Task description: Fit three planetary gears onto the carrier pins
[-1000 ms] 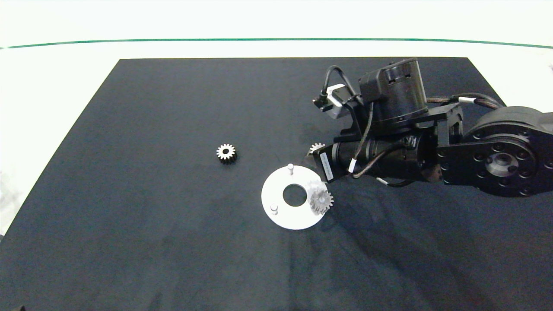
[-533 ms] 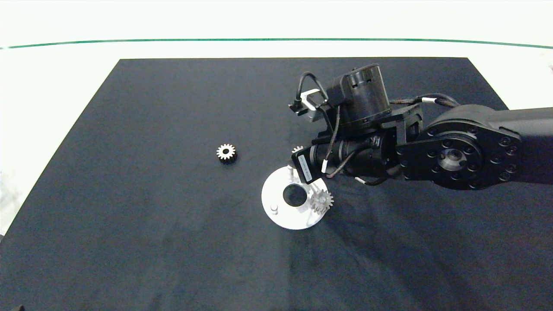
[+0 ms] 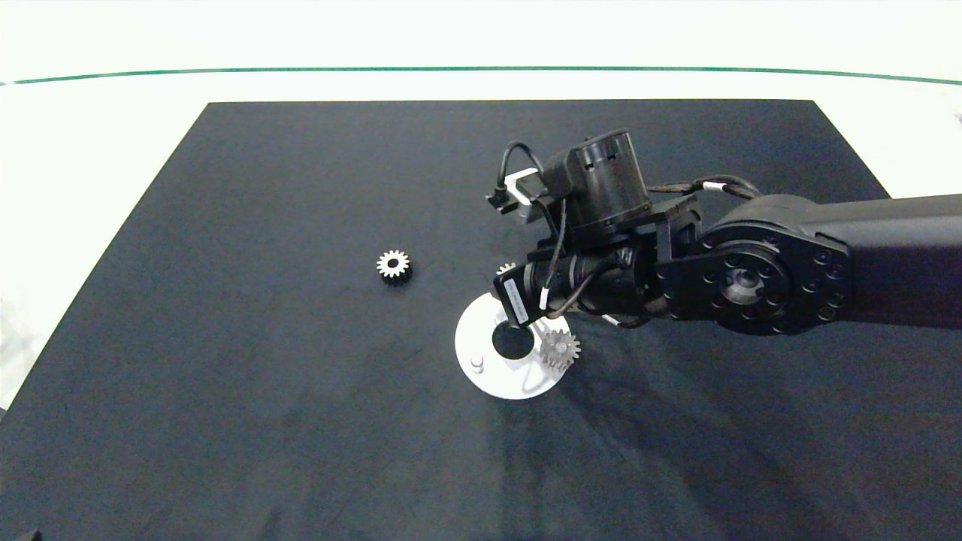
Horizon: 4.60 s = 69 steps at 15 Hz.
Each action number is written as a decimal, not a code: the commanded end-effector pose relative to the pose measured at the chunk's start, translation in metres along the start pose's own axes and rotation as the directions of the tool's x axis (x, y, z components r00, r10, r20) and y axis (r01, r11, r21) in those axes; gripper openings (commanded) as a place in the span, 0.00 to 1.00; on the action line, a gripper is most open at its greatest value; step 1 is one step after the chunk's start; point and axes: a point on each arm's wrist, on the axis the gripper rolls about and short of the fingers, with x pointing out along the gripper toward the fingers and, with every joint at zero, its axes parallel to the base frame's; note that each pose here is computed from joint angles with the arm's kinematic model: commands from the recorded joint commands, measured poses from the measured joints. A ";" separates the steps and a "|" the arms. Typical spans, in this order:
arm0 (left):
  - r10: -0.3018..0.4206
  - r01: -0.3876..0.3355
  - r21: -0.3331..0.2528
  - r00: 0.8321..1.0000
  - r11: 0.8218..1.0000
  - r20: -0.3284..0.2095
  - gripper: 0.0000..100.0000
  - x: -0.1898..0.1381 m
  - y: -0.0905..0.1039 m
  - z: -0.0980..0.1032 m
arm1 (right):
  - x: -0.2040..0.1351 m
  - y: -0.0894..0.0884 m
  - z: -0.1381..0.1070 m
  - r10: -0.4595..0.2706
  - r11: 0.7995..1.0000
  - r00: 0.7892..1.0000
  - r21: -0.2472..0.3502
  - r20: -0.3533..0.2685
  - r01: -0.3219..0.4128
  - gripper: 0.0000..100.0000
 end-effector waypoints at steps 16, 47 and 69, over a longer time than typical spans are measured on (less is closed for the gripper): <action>-0.002 0.002 -0.001 1.000 1.000 -0.008 1.00 0.001 0.000 -0.001 | 0.009 0.001 0.000 -0.007 0.999 0.998 -0.040 -0.060 0.005 0.25; -0.175 0.180 0.073 0.982 0.981 -0.071 1.00 0.119 -0.005 0.045 | -0.193 -0.058 -0.001 -0.120 0.975 0.987 0.200 0.105 0.097 1.00; -0.234 0.227 0.183 0.972 0.956 0.015 1.00 0.320 -0.054 0.063 | -0.229 -0.064 -0.030 -0.111 0.964 0.988 0.254 0.109 0.080 1.00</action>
